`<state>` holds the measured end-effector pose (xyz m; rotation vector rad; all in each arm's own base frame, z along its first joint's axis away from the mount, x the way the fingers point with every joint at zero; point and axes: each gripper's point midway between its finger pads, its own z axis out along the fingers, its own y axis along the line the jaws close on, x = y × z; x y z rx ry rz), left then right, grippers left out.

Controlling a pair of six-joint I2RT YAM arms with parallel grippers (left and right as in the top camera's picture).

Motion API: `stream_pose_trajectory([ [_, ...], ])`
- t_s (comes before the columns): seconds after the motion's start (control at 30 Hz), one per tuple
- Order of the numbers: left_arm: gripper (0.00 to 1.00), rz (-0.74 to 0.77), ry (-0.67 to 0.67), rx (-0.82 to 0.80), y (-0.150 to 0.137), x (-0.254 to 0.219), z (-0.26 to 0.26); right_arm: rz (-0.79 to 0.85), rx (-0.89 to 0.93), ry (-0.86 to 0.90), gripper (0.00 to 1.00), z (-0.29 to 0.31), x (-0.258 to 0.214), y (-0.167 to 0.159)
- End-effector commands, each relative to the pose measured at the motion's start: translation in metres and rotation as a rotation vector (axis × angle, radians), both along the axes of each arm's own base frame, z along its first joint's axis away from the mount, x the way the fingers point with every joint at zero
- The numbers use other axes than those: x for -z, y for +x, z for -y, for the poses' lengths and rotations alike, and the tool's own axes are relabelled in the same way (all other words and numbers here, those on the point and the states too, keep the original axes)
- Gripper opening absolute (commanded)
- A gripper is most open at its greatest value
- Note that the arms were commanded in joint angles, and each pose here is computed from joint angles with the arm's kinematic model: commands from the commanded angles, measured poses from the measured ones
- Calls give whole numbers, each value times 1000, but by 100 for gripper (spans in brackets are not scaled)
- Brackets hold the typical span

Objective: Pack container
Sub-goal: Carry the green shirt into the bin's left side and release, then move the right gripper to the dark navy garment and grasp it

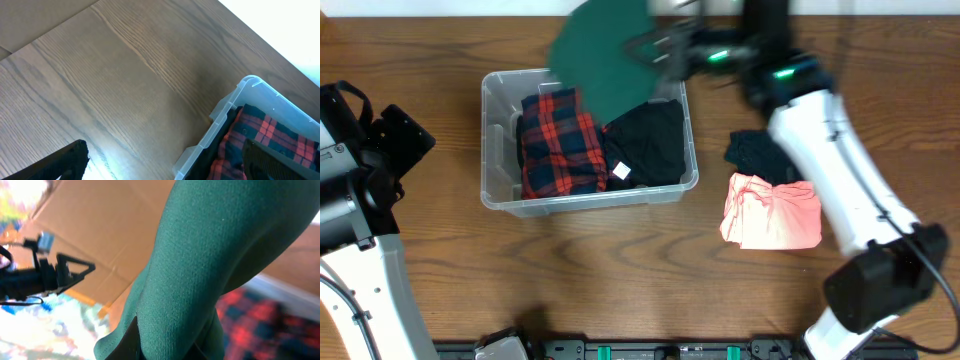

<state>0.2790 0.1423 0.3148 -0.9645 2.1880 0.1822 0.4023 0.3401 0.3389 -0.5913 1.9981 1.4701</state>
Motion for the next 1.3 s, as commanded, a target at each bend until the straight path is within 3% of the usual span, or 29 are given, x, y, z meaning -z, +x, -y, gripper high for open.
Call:
stream_pose_trajectory([
  [0.0, 98, 5, 12, -18, -1, -4, -4, -81, 29, -43, 1, -47, 26, -12],
  [0.13, 98, 5, 12, -18, -1, -4, -4, -155, 7, -99, 1, -92, 67, -31],
  [0.3, 98, 5, 12, -18, -1, -4, -4, -239, 44, -185, 1, -109, 129, -24],
  [0.53, 98, 5, 12, -18, -1, -4, -4, -351, 136, -340, 3, -94, 220, -2],
  [0.7, 98, 5, 12, -18, -1, -4, -4, -281, 281, -558, 5, -58, 261, 15],
  [0.9, 98, 5, 11, -18, -1, -4, -4, -162, 219, -595, 28, -46, 238, 14],
  [1.1, 98, 5, 12, -18, -1, -4, -4, 13, 277, -520, 47, -17, 138, 22],
  [1.27, 98, 5, 12, -18, -1, -4, -4, 80, 466, -490, 60, 58, 56, 31],
])
